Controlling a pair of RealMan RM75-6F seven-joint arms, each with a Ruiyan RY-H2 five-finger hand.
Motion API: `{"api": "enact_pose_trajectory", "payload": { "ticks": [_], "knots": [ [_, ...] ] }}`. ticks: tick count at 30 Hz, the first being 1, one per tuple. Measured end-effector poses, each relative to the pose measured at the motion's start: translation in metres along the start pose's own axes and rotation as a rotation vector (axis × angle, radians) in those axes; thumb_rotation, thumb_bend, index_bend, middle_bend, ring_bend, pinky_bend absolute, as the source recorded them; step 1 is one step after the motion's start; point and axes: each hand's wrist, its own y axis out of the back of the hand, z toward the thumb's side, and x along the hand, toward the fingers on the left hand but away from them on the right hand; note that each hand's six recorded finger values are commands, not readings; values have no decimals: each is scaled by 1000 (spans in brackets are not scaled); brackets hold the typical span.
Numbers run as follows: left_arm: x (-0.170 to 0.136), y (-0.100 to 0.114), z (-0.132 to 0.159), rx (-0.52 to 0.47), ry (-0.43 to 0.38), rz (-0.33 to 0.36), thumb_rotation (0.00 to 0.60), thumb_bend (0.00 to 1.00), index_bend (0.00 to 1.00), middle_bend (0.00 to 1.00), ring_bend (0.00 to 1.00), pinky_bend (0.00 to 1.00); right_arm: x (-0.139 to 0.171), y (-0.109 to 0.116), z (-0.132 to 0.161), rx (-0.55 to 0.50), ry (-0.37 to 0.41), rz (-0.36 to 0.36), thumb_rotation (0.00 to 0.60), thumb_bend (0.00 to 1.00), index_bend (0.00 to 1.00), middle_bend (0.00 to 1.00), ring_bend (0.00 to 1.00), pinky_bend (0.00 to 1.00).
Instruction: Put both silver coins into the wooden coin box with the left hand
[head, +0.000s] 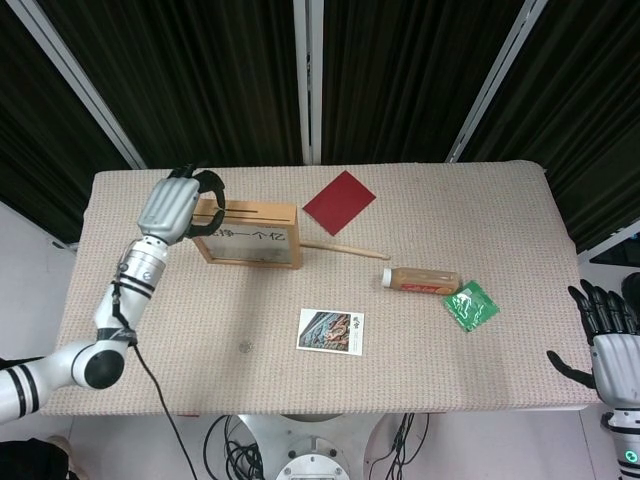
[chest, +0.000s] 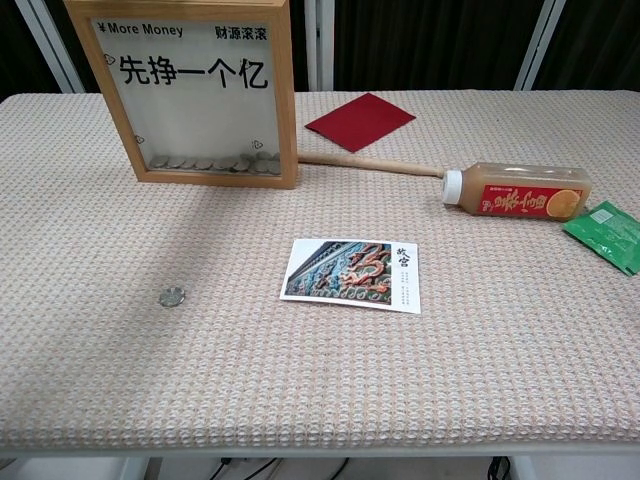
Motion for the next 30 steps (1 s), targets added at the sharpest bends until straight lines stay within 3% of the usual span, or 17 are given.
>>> {"api": "enact_pose_trajectory", "payload": {
  "ticks": [8,30],
  "knots": [
    [23,-16,-2,-43,59,-60,600,446,606,322,91,142,-1,4,-8,-2,-15,-7,600,99,0,0,0,0],
    [22,-27,-5,-80,100,-86,600,446,606,325,91,128,-1,0,-12,-8,-31,3,600,100,0,0,0,0]
  ]
}}
